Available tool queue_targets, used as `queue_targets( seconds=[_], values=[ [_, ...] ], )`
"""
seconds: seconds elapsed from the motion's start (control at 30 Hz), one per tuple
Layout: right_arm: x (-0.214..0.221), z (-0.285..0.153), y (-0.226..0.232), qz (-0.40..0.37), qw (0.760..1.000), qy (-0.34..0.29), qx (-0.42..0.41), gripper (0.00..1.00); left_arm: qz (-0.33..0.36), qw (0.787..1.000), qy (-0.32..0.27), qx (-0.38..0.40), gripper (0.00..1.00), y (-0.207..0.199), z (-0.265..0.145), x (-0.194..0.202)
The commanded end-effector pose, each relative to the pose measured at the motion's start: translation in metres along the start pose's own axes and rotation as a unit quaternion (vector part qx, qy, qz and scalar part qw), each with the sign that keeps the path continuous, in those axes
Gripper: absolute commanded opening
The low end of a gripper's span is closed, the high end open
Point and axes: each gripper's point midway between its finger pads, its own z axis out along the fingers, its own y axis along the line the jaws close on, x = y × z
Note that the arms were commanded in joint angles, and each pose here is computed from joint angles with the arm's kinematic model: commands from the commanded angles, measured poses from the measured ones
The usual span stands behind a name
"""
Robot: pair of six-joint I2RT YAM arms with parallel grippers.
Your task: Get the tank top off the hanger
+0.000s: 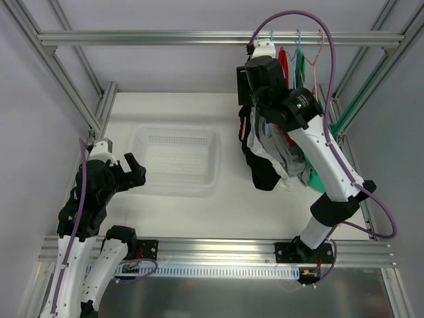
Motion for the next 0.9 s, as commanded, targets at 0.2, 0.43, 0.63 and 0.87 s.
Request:
queue_targets(
  seconds=[0.2,0.43,0.63,0.87],
  values=[
    [-0.023,-0.015,0.027,-0.002,0.998,-0.038,-0.058,0.56,-0.001,1.000,-0.001,0.022,0.99,-0.009,0.004,-0.002],
    [-0.022,0.001,0.027,-0.004,0.999,-0.033,-0.040,0.56,-0.001,1.000,-0.002,0.024,0.99,-0.010,0.003,-0.002],
    [-0.016,0.017,0.018,0.004,0.999,-0.019,-0.028,0.55,-0.001,1.000,-0.001,0.026,0.99,-0.011,0.003,-0.002],
    [-0.011,0.026,0.009,0.003,1.000,-0.012,-0.002,0.54,-0.001,1.000,-0.001,0.027,0.99,-0.011,0.004,-0.002]
  ],
)
